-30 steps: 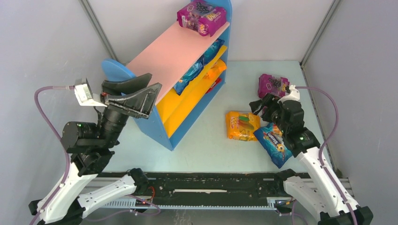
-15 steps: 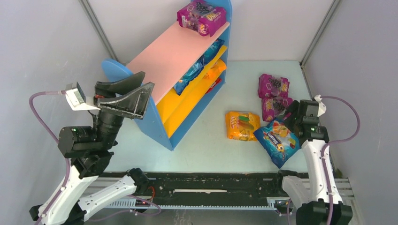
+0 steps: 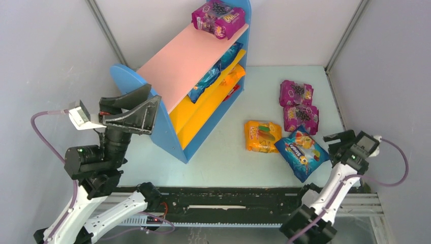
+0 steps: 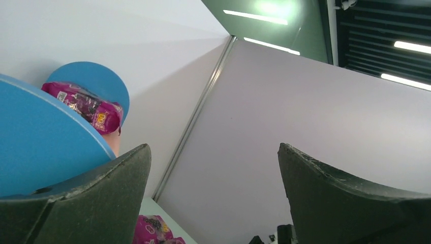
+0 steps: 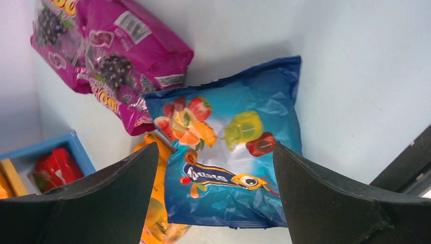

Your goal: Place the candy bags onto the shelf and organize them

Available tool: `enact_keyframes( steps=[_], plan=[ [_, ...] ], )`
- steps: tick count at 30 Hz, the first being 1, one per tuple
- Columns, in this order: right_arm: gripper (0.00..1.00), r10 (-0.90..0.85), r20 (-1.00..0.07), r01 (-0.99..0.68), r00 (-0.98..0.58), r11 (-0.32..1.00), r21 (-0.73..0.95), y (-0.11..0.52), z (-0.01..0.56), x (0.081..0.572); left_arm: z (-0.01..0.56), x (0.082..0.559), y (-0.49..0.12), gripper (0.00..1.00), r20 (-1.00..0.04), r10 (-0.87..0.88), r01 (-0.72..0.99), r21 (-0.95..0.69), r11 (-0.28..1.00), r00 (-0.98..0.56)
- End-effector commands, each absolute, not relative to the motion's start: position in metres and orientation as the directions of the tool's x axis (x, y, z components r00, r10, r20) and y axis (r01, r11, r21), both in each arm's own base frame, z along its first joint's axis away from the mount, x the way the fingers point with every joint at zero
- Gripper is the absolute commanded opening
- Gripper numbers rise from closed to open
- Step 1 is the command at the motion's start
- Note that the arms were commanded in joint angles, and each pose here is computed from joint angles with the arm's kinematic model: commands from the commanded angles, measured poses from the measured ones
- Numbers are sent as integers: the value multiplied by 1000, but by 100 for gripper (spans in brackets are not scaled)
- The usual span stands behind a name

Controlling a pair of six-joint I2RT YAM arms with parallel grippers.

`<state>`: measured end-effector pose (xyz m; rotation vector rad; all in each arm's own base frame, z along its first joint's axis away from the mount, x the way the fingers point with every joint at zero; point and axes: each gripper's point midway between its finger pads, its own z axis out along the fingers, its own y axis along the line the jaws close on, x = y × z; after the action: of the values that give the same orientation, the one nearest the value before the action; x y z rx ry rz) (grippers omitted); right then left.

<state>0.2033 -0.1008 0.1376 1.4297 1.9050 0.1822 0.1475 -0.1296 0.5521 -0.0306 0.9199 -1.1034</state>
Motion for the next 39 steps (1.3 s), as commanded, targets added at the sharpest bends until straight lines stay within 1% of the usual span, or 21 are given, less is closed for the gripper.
enact_keyframes(
  steps=[1,3,6,8,14,20,23,26,31,33,35,39],
  plan=[
    [91,955,-296,766,-15,201,610,-92,121,191,537,163,-143,100,-649,-752,730,-459,506,114],
    [90,965,-260,787,16,148,599,-94,112,185,530,169,-154,100,-676,-733,728,-464,504,76],
    [90,971,-238,821,2,134,555,-89,99,179,521,176,-170,100,-730,-683,730,-449,515,34],
    [90,972,-234,828,-32,157,539,-83,96,179,516,178,-180,100,-761,-648,740,-425,522,20],
    [90,965,-254,834,-67,194,516,-79,84,185,507,181,-191,100,-788,-615,752,-405,520,1],
    [90,961,-235,871,-146,237,430,-67,52,185,499,178,-198,100,-826,-563,758,-367,540,1],
    [89,963,-196,868,-186,254,427,-55,41,189,499,176,-200,100,-846,-532,761,-335,556,16],
    [86,947,-161,833,-279,321,450,-29,36,200,497,174,-201,100,-856,-516,765,-314,562,27],
    [86,860,-144,723,-489,492,485,40,40,208,492,175,-198,100,-860,-509,754,-311,578,36],
    [86,847,-119,685,-518,495,535,66,45,211,490,175,-197,100,-861,-508,750,-310,584,40],
    [85,797,-101,610,-595,530,590,106,53,211,489,177,-196,100,-862,-506,744,-310,592,44],
    [85,722,-82,481,-687,537,693,168,71,221,486,179,-196,100,-866,-498,739,-308,600,44]
  ],
)
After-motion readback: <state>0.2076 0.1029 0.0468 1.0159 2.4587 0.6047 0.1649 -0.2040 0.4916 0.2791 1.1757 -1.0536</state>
